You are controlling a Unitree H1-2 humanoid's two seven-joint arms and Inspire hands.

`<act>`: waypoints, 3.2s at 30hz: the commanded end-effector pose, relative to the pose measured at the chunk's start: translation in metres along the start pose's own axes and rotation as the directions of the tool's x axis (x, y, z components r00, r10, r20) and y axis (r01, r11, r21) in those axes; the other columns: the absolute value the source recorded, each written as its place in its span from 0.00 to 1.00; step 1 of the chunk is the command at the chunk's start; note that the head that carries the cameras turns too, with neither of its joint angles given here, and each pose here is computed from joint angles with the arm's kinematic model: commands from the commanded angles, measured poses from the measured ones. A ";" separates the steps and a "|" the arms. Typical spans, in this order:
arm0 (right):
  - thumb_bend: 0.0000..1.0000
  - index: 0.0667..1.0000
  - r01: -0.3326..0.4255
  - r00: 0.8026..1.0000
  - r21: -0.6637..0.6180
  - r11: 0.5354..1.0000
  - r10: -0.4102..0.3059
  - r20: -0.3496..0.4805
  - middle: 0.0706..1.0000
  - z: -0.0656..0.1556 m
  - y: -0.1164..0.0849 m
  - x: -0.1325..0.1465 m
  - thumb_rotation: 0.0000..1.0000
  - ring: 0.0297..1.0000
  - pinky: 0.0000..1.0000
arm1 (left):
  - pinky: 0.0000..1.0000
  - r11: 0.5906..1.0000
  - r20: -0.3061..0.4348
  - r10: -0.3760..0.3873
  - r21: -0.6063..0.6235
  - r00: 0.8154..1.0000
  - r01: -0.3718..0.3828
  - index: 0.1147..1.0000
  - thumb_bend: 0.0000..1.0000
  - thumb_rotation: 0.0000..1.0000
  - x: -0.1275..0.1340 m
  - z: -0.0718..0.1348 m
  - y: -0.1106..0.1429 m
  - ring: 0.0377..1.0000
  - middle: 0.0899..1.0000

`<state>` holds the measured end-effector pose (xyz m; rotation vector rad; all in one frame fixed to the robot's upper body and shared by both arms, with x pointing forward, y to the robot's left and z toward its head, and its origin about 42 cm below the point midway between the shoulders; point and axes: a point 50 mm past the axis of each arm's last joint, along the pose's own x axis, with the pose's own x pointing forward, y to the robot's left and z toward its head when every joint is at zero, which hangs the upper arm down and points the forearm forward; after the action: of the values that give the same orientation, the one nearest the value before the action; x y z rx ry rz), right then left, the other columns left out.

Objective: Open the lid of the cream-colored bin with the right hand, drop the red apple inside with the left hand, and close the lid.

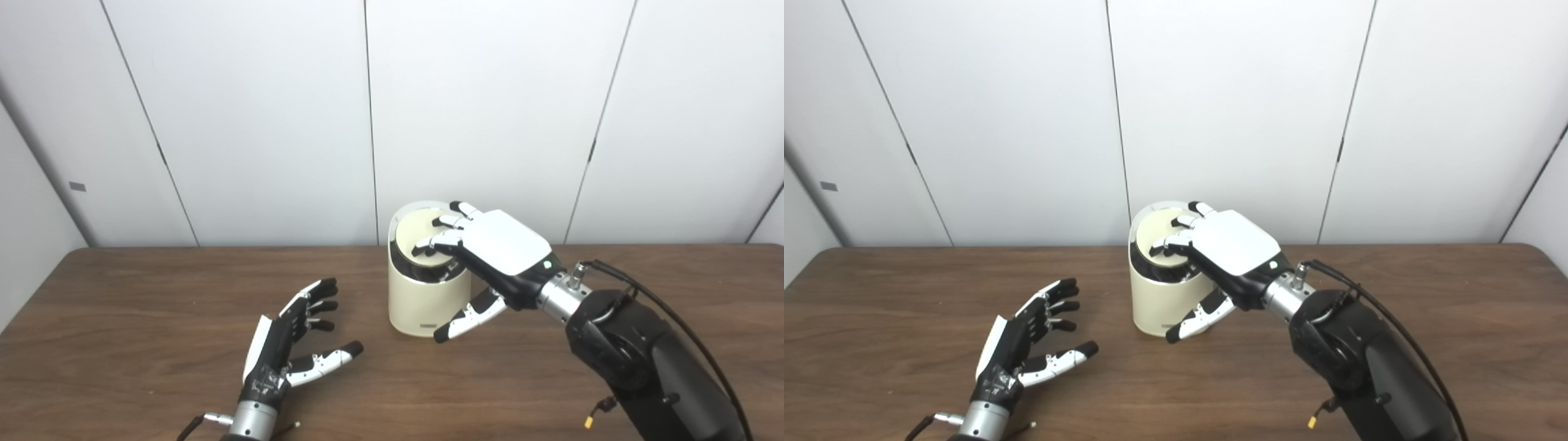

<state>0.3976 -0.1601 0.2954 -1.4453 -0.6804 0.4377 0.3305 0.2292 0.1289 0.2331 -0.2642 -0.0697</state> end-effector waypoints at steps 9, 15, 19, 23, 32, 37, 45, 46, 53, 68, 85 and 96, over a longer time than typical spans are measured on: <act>0.83 0.75 0.021 0.999 -0.012 1.000 -0.022 -0.040 0.72 -0.009 -0.003 0.003 0.59 0.89 0.98 | 0.65 1.000 0.069 0.000 0.017 0.998 -0.001 0.83 0.76 0.12 0.006 0.014 0.008 0.78 0.82; 0.83 0.75 0.013 0.999 -0.004 1.000 -0.013 -0.041 0.72 -0.009 0.001 0.002 0.56 0.88 0.97 | 0.65 1.000 0.067 0.000 0.019 0.998 -0.001 0.83 0.77 0.13 0.006 0.016 0.009 0.78 0.82; 0.83 0.74 -0.006 1.000 -0.002 1.000 0.006 -0.030 0.72 -0.008 0.003 0.002 0.54 0.87 0.96 | 0.65 1.000 0.070 0.003 0.017 0.998 -0.004 0.84 0.77 0.13 0.007 0.017 0.008 0.78 0.82; 0.84 0.74 -0.022 0.999 0.006 1.000 0.022 -0.026 0.72 -0.007 0.005 0.000 0.53 0.87 0.96 | 0.64 1.000 0.070 0.008 0.015 0.997 -0.009 0.83 0.77 0.14 0.008 0.017 0.008 0.77 0.82; 0.83 0.74 -0.055 0.998 0.005 0.998 0.055 -0.013 0.71 -0.003 0.006 -0.001 0.54 0.88 0.98 | 0.64 1.000 0.070 0.012 0.012 0.997 -0.013 0.83 0.77 0.11 0.008 0.018 0.009 0.76 0.81; 0.83 0.73 -0.055 0.998 0.010 0.998 0.055 -0.007 0.70 -0.002 0.007 -0.002 0.54 0.87 0.97 | 0.63 1.000 0.069 0.012 0.015 0.998 -0.013 0.83 0.77 0.11 0.009 0.019 0.009 0.75 0.81; 0.82 0.72 -0.057 0.998 0.006 0.998 0.057 -0.005 0.69 -0.003 0.007 -0.002 0.54 0.87 0.97 | 0.63 1.000 0.072 0.010 0.014 0.997 -0.011 0.83 0.77 0.12 0.010 0.017 0.009 0.75 0.81; 0.82 0.72 -0.055 0.998 0.006 0.998 0.055 -0.004 0.69 -0.003 0.006 -0.002 0.54 0.87 0.97 | 0.63 1.000 0.071 0.010 0.014 0.997 -0.011 0.83 0.77 0.11 0.010 0.017 0.009 0.75 0.81; 0.84 0.73 0.005 1.000 0.018 1.000 -0.005 0.011 0.70 -0.001 -0.005 -0.002 0.53 0.88 0.99 | 0.63 1.000 0.068 0.010 0.012 0.998 -0.011 0.83 0.77 0.12 0.010 0.016 0.009 0.76 0.82; 0.78 0.73 0.192 0.981 0.125 0.973 -0.187 -0.051 0.68 -0.004 -0.040 -0.006 0.59 0.86 0.96 | 0.66 1.000 0.068 -0.001 0.015 0.998 0.000 0.84 0.76 0.14 0.010 0.014 0.008 0.77 0.82; 0.71 0.78 0.507 0.855 0.488 0.710 -0.342 -0.391 0.77 -0.035 0.003 -0.044 0.26 0.75 0.62 | 0.64 1.000 0.066 0.001 0.010 0.998 -0.002 0.84 0.77 0.13 0.011 0.016 0.006 0.77 0.82; 0.73 0.84 0.573 0.817 0.708 0.413 -0.221 -0.532 0.79 -0.037 0.075 -0.100 0.38 0.77 0.68 | 0.64 1.000 0.080 0.005 0.003 0.997 -0.005 0.83 0.77 0.11 0.012 0.018 0.008 0.76 0.81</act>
<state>0.3534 -0.2506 0.1860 -0.3631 -0.2526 0.0578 0.3294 0.2328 0.1314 0.2358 -0.2601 -0.0704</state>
